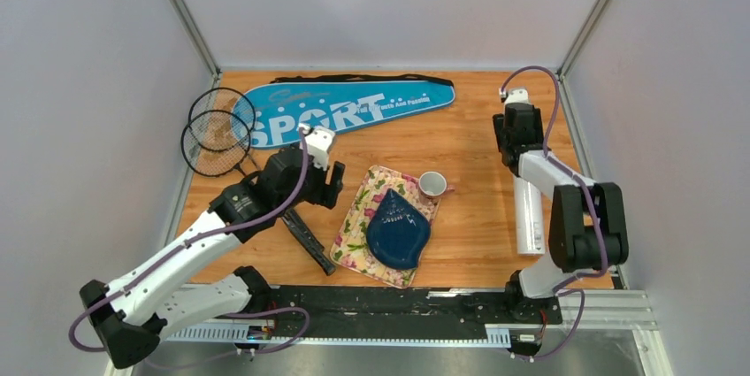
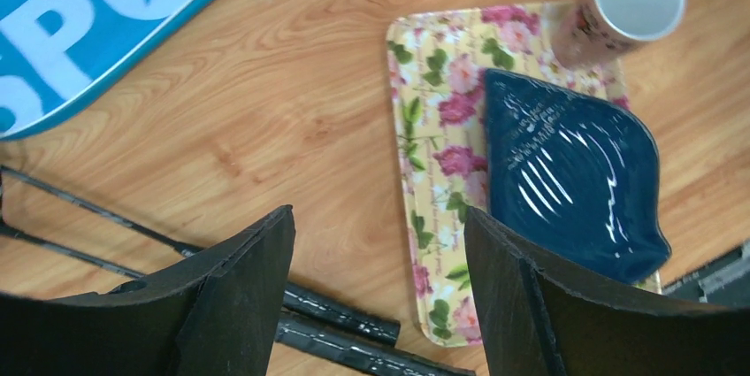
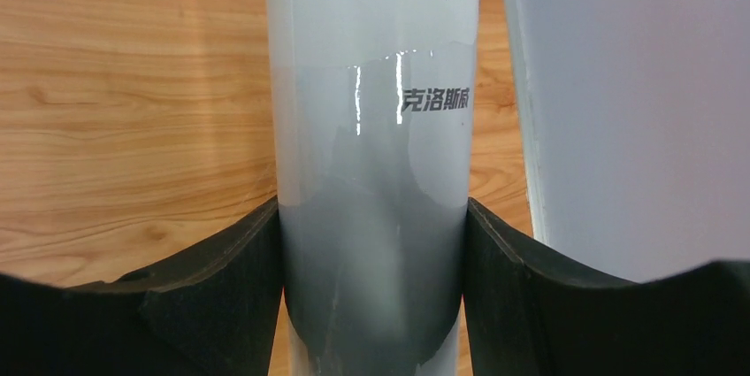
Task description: Pack up the badminton gear
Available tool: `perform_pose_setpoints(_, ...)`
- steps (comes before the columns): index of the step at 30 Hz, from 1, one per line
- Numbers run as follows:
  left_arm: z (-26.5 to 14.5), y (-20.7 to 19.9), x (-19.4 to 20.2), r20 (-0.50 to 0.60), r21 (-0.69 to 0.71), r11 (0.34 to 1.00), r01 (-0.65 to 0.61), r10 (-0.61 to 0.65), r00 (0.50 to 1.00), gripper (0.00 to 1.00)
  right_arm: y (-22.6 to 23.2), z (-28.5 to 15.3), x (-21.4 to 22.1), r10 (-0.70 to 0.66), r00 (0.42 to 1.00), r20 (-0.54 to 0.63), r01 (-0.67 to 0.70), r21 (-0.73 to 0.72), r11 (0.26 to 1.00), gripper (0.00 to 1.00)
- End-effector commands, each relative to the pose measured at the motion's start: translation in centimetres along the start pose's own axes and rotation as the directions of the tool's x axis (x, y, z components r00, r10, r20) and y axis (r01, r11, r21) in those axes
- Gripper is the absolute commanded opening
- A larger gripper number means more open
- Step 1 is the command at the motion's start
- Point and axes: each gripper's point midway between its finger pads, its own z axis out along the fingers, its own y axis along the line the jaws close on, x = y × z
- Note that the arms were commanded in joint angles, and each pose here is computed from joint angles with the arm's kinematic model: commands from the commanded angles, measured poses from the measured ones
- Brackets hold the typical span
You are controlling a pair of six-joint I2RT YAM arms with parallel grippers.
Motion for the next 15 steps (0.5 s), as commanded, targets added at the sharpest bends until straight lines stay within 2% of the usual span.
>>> perform_pose_setpoints(1,0.1,3.1,1.7,-0.016,-0.054,0.989,0.137,-0.138,0.990,0.79,-1.2,5.2,-2.6,0.034,0.998,0.055,-0.029,-0.095,0.995,0.22)
perform_pose_setpoints(3,0.9,4.5,2.6,-0.042,-0.062,0.970,0.237,-0.239,0.970,0.79,-1.2,6.4,-2.1,0.016,1.000,0.011,-0.015,-0.105,0.994,0.23)
perform_pose_setpoints(4,1.5,4.0,3.5,-0.087,-0.020,0.962,0.271,-0.271,0.958,0.79,-1.2,6.9,-2.1,-0.004,1.000,-0.011,0.003,-0.109,0.994,0.24)
perform_pose_setpoints(9,3.2,6.1,3.9,-0.099,-0.015,0.886,0.463,-0.462,0.881,0.79,-0.5,8.6,0.9,-0.064,0.993,-0.100,0.051,-0.130,0.990,0.31)
perform_pose_setpoints(10,3.8,6.7,4.0,-0.102,0.005,0.835,0.550,-0.547,0.831,0.79,-0.5,8.7,1.2,-0.076,0.991,-0.112,0.061,-0.134,0.989,0.34)
perform_pose_setpoints(15,6.4,7.7,5.2,-0.123,0.038,0.688,0.725,-0.716,0.687,0.78,0.1,9.9,2.1,-0.087,0.982,-0.170,0.060,-0.160,0.985,0.37)
